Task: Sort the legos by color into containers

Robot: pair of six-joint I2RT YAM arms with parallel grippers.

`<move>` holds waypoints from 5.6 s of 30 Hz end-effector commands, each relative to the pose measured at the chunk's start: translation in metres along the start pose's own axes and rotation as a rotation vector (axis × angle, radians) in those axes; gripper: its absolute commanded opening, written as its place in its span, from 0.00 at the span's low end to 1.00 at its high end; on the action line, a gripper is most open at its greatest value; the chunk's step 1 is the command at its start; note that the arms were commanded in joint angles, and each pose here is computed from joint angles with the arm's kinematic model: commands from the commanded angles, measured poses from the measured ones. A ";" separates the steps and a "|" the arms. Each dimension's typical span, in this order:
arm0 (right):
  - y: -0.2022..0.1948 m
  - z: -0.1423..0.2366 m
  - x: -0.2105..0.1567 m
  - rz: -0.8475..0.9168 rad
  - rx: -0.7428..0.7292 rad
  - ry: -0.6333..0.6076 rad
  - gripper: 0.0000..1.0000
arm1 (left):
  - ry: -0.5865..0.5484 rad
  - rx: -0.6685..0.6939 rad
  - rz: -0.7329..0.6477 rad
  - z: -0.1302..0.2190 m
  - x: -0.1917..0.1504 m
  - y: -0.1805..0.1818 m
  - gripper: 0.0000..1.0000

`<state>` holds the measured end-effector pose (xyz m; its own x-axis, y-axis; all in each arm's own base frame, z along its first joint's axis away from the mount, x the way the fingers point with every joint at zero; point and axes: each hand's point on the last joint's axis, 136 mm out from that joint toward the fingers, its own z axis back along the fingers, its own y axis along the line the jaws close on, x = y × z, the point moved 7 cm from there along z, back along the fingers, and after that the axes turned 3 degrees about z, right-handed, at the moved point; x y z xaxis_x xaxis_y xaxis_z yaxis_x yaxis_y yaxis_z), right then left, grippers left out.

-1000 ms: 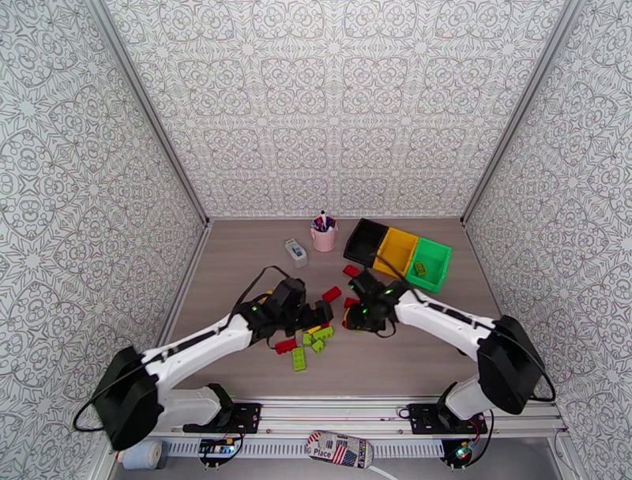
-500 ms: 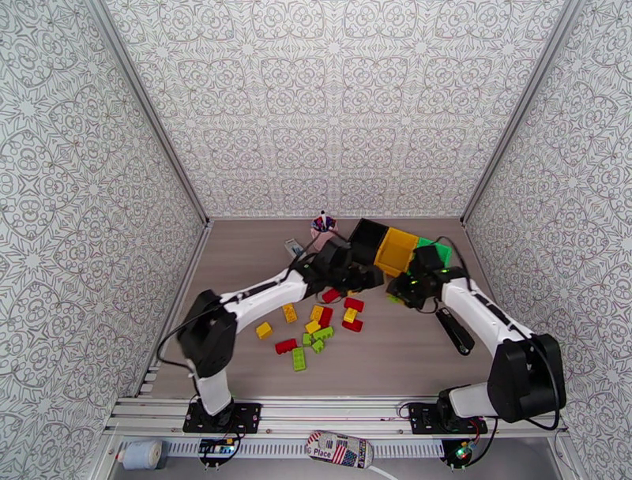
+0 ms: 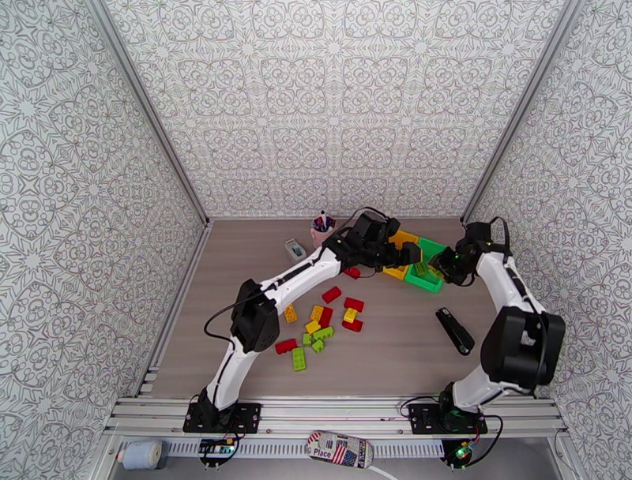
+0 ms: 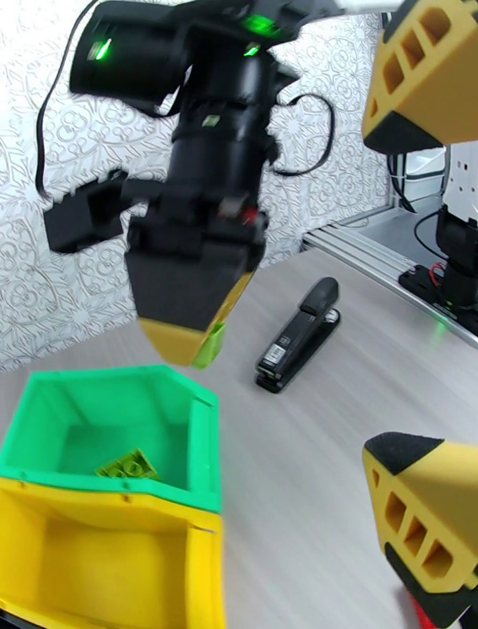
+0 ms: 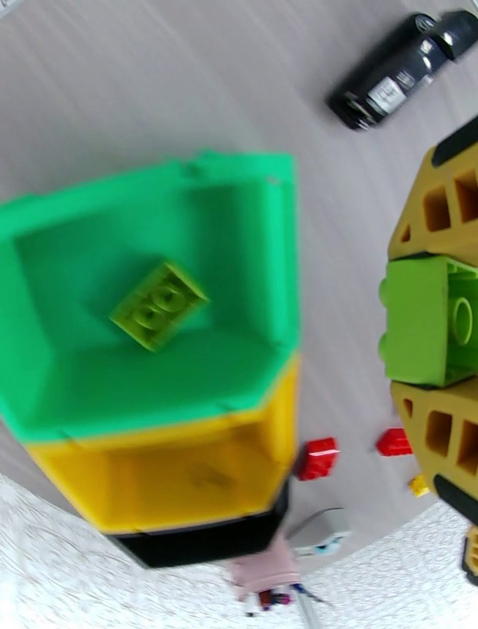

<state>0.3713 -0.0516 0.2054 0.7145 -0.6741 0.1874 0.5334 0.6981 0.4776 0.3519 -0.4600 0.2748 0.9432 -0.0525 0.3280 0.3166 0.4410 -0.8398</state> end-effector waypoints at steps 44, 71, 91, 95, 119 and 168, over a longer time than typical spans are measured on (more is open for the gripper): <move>0.102 -0.020 -0.283 0.884 -0.015 0.287 0.69 | -0.369 0.754 0.419 0.261 -0.145 0.155 0.99; 0.120 -0.100 -0.422 1.284 -0.204 0.414 0.63 | -0.473 0.782 0.628 0.317 -0.248 0.189 0.99; 0.132 -0.092 -0.414 1.260 -0.162 0.399 0.29 | -0.439 0.766 0.595 0.302 -0.226 0.184 0.99; 0.133 -0.080 -0.410 1.227 -0.132 0.395 0.26 | -0.433 0.729 0.569 0.293 -0.215 0.180 0.99; 0.113 -0.005 -0.242 0.708 0.009 0.186 0.20 | -0.168 0.313 0.230 0.147 -0.109 0.094 0.99; 0.060 0.012 -0.010 0.336 -0.180 -0.018 0.61 | -0.141 0.391 0.038 0.097 -0.001 0.042 0.99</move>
<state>0.4040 -0.0230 0.2270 0.8421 -0.4501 0.2970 0.4095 0.8921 0.1909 0.3600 -0.3783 0.2582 0.9536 0.0390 0.2987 0.1870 0.7008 -0.6884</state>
